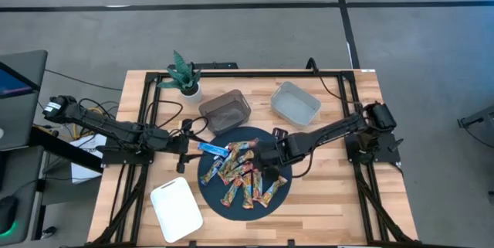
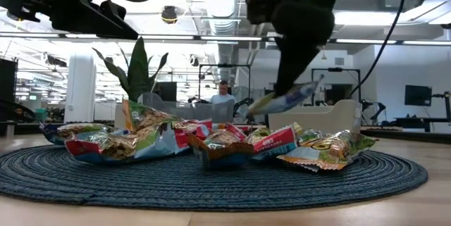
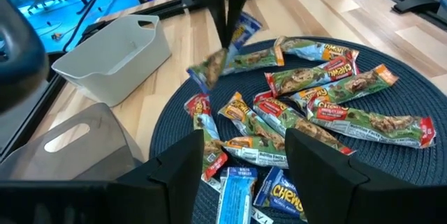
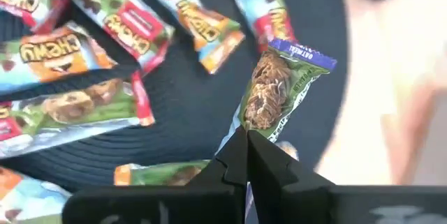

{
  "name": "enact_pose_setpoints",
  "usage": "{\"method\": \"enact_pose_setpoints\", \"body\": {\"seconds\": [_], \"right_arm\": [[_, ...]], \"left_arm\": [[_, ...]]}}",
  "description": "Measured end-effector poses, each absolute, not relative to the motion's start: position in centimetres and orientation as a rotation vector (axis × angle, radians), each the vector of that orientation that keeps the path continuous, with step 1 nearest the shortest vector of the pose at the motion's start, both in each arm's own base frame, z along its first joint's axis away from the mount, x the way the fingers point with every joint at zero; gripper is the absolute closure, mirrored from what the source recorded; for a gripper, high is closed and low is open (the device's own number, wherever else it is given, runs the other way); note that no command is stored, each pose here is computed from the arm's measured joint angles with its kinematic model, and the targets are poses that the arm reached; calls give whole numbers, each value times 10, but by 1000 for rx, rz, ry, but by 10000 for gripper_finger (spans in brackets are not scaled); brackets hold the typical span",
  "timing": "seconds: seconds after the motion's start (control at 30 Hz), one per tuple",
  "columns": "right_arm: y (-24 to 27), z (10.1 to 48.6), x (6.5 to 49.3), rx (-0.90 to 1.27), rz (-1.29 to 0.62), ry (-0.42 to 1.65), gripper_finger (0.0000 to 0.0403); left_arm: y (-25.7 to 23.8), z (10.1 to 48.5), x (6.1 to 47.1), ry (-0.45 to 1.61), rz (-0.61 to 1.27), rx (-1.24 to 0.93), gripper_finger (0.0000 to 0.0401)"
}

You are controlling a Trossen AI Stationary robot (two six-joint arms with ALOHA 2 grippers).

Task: Pick and place Granola Bars by type
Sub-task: Put the blue granola bar into the gray bin

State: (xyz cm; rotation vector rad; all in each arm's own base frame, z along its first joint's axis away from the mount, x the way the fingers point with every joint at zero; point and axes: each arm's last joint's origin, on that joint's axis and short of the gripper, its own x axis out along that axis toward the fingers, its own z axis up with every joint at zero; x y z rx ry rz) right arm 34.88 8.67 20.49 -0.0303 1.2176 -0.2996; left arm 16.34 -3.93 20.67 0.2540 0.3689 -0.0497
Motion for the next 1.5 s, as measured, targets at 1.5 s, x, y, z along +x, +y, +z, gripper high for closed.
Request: {"method": "enact_pose_setpoints", "body": {"seconds": [1.5], "right_arm": [[-67,225,314,-181,-1066,1484,374]], "left_arm": [[-39,207,163,370,-35,281,205]]}}
